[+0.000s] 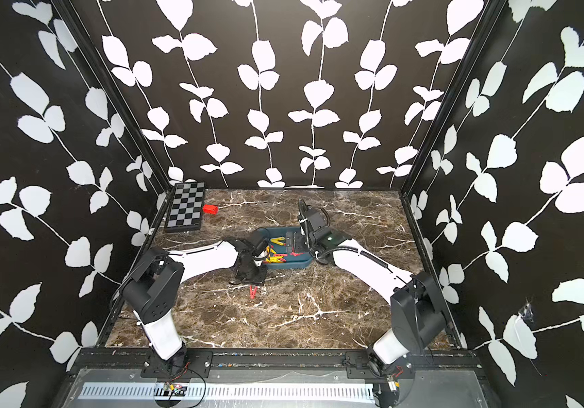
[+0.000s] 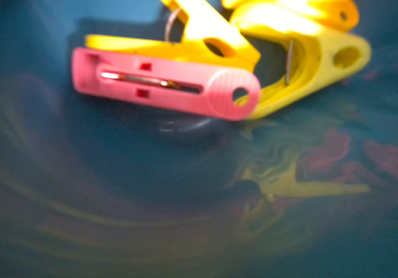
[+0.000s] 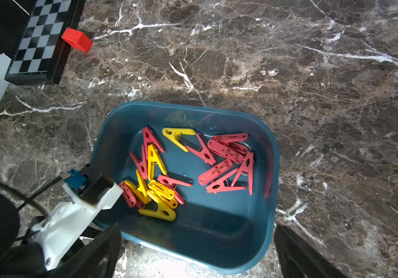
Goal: Take the clothespins out of the storage box
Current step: Place the clothespin at the center of the board.
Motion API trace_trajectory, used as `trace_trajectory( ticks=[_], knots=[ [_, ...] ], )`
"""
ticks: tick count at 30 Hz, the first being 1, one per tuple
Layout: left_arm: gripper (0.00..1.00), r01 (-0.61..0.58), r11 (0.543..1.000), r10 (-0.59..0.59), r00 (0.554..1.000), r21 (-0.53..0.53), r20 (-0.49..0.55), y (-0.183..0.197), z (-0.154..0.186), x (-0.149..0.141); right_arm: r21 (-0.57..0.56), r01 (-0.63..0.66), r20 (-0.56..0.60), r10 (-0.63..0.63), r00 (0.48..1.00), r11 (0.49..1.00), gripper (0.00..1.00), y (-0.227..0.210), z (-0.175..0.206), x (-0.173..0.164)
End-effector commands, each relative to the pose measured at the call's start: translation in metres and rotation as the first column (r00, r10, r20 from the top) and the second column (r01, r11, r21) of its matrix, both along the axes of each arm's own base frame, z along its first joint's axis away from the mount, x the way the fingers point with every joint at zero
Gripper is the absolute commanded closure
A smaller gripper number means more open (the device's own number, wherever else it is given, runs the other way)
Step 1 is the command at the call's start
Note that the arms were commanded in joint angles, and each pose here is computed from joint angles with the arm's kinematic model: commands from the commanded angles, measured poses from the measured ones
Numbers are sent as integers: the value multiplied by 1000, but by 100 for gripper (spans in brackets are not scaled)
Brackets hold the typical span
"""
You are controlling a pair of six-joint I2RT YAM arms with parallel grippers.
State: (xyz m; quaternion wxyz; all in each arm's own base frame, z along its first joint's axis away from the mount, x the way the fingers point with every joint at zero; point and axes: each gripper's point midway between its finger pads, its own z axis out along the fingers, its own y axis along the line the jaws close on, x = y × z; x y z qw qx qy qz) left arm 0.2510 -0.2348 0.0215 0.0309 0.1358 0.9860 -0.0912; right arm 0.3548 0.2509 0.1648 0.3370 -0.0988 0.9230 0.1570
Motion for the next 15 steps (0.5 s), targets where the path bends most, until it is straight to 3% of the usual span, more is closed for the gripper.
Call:
trace_trajectory(
  ticks=[1,8,12,15],
  knots=[
    [58,-6,1000,6,1000,11,19,5,20,-1,-42,-29,24,30,999,999,2,5,4,6],
    [24,-48,999,47,993,1,104,11,60,11,-156,-54,10,56,998,986,14,7,-15,23],
    [6,-113,992,119,982,-47,146,19,83,23,-227,-66,39,77,996,972,28,9,-17,38],
    [5,-151,983,167,970,-102,178,22,100,31,-284,-80,39,95,995,955,40,10,-25,47]
  ],
)
